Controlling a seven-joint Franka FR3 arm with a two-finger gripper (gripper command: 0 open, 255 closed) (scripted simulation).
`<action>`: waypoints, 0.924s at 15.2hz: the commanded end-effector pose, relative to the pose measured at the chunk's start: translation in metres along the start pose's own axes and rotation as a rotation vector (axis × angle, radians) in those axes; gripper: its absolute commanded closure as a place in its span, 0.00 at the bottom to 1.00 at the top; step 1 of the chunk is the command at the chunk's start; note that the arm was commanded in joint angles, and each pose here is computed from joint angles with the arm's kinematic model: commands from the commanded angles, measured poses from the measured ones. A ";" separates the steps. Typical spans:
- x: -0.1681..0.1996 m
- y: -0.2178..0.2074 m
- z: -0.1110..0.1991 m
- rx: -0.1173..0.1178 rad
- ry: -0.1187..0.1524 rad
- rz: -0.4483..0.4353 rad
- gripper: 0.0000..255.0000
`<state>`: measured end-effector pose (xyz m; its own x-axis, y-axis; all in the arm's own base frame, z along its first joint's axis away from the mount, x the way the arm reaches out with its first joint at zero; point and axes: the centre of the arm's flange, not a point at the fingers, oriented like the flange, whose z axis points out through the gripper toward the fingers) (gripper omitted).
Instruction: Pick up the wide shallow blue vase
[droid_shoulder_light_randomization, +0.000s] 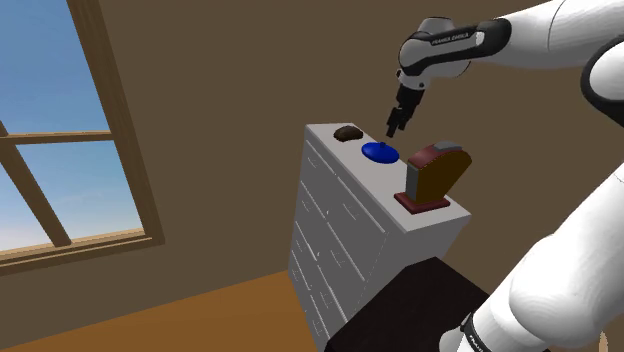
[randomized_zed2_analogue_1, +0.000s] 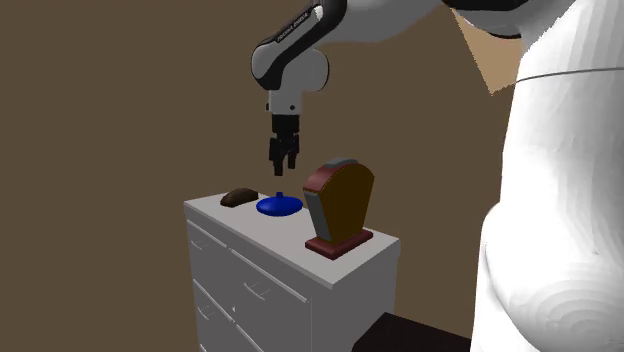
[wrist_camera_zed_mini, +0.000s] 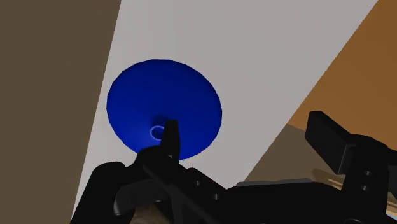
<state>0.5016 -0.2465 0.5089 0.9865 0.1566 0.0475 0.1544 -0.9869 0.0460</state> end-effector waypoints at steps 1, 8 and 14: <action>0.015 0.018 0.012 -0.006 -0.011 -0.018 0.00; 0.061 0.078 0.048 -0.022 -0.045 -0.069 0.00; 0.059 0.076 0.080 -0.022 -0.045 -0.069 0.00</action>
<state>0.5769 -0.3145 0.4403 0.9751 0.2216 -0.0014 0.2212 -0.9728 0.0694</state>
